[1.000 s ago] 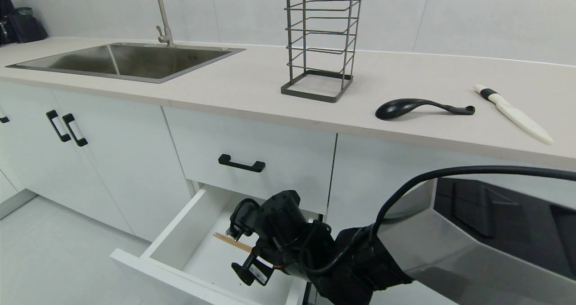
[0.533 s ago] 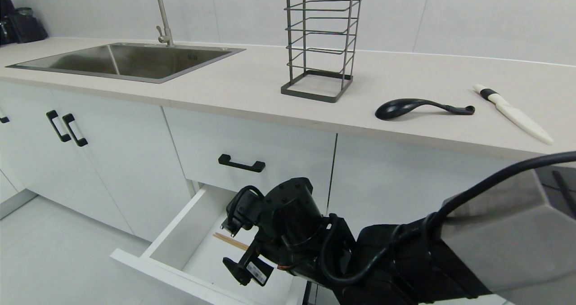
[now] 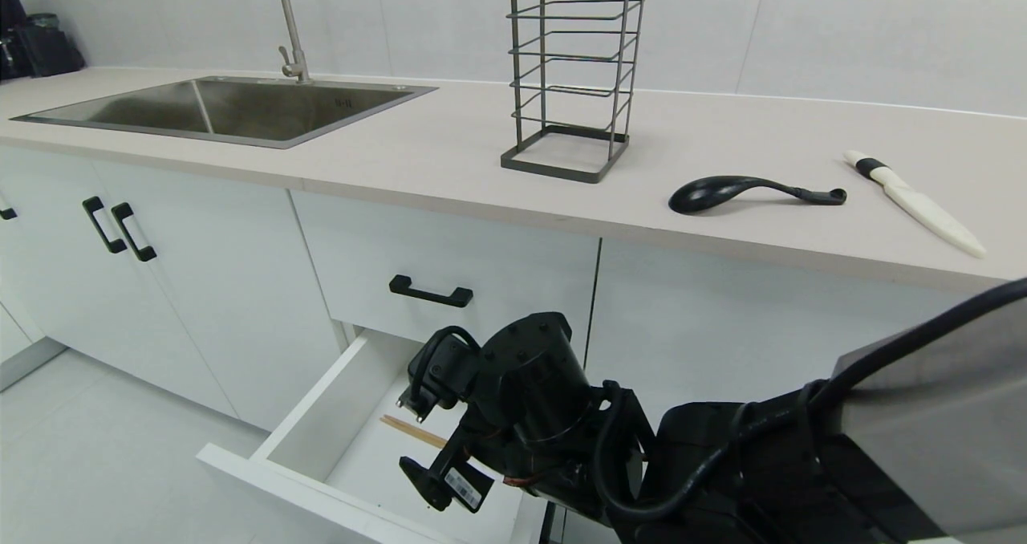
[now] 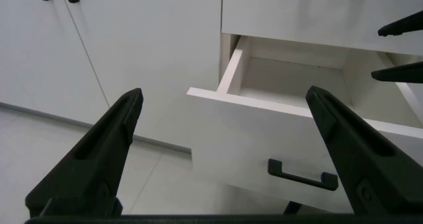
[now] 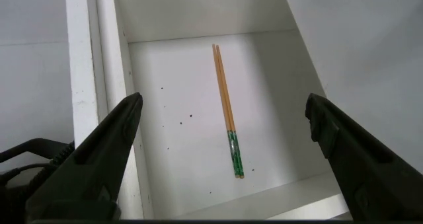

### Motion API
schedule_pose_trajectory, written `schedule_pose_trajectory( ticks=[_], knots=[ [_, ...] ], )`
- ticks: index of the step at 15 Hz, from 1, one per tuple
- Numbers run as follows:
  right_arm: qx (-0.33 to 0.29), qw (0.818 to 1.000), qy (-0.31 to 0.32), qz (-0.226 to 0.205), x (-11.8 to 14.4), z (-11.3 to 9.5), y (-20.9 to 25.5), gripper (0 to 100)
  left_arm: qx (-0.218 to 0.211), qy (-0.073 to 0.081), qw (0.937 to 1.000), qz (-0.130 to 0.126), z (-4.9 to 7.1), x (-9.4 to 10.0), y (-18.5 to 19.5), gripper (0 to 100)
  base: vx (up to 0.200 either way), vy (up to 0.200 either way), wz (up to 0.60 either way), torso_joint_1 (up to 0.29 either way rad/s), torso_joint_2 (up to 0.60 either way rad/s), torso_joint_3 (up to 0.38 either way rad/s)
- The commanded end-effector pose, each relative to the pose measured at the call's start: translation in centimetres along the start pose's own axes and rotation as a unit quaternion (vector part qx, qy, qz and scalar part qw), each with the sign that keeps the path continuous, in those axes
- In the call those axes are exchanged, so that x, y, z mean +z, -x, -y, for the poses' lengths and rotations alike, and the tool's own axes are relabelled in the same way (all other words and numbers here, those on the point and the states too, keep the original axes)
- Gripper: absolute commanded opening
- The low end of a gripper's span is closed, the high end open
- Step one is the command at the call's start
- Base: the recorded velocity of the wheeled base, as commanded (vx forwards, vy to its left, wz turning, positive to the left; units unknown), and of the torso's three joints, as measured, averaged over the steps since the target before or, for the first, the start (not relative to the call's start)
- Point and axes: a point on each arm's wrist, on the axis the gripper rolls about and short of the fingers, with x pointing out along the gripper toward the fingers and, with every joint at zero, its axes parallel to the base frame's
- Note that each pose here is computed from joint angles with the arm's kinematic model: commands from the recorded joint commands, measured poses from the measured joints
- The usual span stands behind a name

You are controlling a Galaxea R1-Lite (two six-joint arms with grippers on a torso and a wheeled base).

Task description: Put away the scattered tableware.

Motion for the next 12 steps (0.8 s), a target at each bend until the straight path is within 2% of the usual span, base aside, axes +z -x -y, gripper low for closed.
schedule_pose_trajectory(
  ticks=[1, 4, 9, 12],
  knots=[
    [0.0, 1.0, 0.0, 0.0, 0.01, -0.02, 0.05, 100, 0.0, 0.0, 1.0, 0.0, 0.0, 0.01, -0.01, 100, 0.0, 0.0, 0.0, 0.0, 0.0, 0.0],
    [0.001, 1.0, 0.002, 0.001, 0.11, -0.07, 0.0, 100, 0.0, 0.0, 1.0, 0.0, 0.0, 0.01, -0.01, 100, 0.0, 0.0, 0.0, 0.0, 0.0, 0.0],
    [0.004, 1.0, 0.003, 0.0, 0.04, -0.32, 0.08, 100, 0.0, 0.0, 1.0, 0.0, 0.0, 0.01, -0.01, 100, 0.0, 0.0, 0.0, 0.206, -0.11, -0.104],
    [0.004, 1.0, 0.003, 0.0, 0.05, -0.38, 0.13, 100, 0.0, 0.0, 1.0, 0.0, 0.0, 0.01, -0.01, 100, 0.0, 0.0, 0.0, 0.23, -0.59, -0.23]
  ],
)
